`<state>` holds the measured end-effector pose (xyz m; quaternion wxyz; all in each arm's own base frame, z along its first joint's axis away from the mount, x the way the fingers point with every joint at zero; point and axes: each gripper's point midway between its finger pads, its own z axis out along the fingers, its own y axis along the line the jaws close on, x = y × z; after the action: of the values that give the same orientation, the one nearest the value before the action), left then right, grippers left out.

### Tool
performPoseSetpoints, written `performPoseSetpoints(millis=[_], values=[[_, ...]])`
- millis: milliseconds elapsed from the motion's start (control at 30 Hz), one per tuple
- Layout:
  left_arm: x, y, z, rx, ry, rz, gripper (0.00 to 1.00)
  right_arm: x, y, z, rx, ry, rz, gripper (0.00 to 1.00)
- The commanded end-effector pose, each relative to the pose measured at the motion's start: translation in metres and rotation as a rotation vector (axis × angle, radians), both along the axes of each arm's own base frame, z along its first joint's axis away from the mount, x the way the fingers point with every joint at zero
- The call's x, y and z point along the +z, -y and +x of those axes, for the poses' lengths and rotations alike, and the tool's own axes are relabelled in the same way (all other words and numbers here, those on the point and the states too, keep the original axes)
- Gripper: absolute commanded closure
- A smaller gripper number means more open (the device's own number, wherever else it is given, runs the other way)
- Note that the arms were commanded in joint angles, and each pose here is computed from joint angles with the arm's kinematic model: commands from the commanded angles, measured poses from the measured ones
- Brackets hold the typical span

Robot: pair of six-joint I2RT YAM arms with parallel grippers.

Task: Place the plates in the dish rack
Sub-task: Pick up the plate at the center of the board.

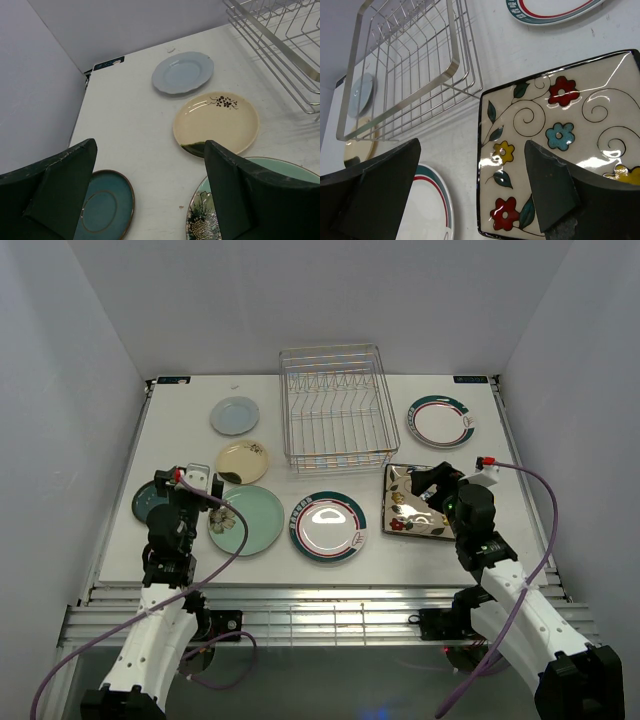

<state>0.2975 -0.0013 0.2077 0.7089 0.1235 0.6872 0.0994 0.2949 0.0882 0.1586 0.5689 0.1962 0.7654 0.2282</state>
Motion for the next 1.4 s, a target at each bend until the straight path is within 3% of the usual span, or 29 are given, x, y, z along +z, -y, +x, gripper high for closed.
performPoseSetpoints(millis=[0,667,1367], values=[[0.006,-0.003,-0.001,0.013,0.028,0.006,0.02,0.018,0.003,0.005,-0.018,0.056,0.011,0.1],[0.014,-0.002,-0.007,0.003,0.067,0.014,0.02,0.022,0.015,0.008,-0.084,0.051,-0.005,0.1],[0.02,0.0,-0.015,-0.015,0.112,0.038,0.02,0.017,0.035,0.05,-0.137,-0.105,0.082,0.1]])
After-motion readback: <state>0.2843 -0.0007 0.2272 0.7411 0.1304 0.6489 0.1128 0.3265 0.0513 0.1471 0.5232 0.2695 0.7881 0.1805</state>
